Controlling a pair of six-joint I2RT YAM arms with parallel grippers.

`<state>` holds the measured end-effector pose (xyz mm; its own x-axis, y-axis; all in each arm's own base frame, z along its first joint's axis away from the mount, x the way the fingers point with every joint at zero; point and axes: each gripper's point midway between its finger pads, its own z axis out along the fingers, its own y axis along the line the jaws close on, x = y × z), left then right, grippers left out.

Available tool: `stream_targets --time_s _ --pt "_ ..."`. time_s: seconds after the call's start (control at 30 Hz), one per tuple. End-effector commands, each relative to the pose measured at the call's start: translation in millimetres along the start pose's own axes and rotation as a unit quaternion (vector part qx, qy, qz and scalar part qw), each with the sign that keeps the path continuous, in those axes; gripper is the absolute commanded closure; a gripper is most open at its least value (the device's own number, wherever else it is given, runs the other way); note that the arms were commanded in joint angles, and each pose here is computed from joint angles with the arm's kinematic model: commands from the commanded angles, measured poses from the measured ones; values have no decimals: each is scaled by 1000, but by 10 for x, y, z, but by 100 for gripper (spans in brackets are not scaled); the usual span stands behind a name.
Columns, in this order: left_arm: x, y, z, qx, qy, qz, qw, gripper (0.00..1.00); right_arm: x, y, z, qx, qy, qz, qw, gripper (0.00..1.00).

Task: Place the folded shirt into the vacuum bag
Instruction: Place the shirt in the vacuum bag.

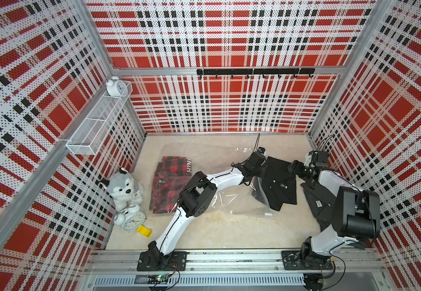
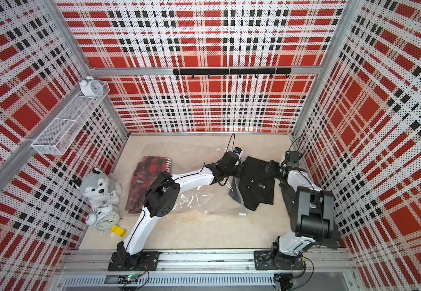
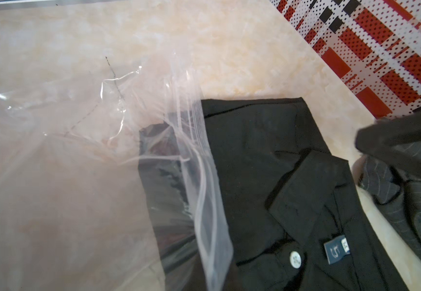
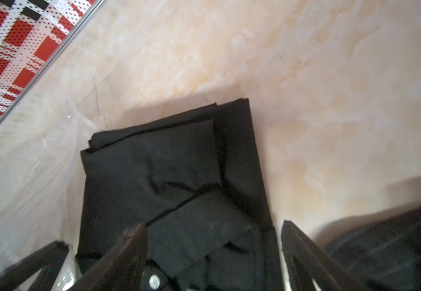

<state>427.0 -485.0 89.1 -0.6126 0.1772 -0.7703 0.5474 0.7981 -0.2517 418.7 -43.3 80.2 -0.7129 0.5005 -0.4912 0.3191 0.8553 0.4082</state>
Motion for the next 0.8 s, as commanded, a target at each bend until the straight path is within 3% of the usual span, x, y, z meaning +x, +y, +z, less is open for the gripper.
stream_targets --time_s 0.0,0.13,0.3,0.47,0.57,0.73,0.77 --pt "-101 -61 -8 3 -8 10 1000 100 -67 -1 228 -10 19 -8 1000 14" --pt "-141 -84 -40 9 -10 11 1000 100 96 -145 482 8 69 -9 998 14" --pt "-187 -148 -60 23 -12 11 1000 100 196 -1 574 -44 91 -6 995 17" --pt "-227 -215 -81 34 -15 12 999 100 327 155 628 -86 116 -10 989 28" --pt "-257 -231 -100 37 -17 10 999 100 418 273 650 -104 127 -20 986 39" --pt "-266 -271 -137 37 -19 11 999 100 424 440 564 -128 111 -32 985 84" --pt "-273 -282 -146 38 -20 11 999 100 399 470 521 -133 105 -34 985 89"
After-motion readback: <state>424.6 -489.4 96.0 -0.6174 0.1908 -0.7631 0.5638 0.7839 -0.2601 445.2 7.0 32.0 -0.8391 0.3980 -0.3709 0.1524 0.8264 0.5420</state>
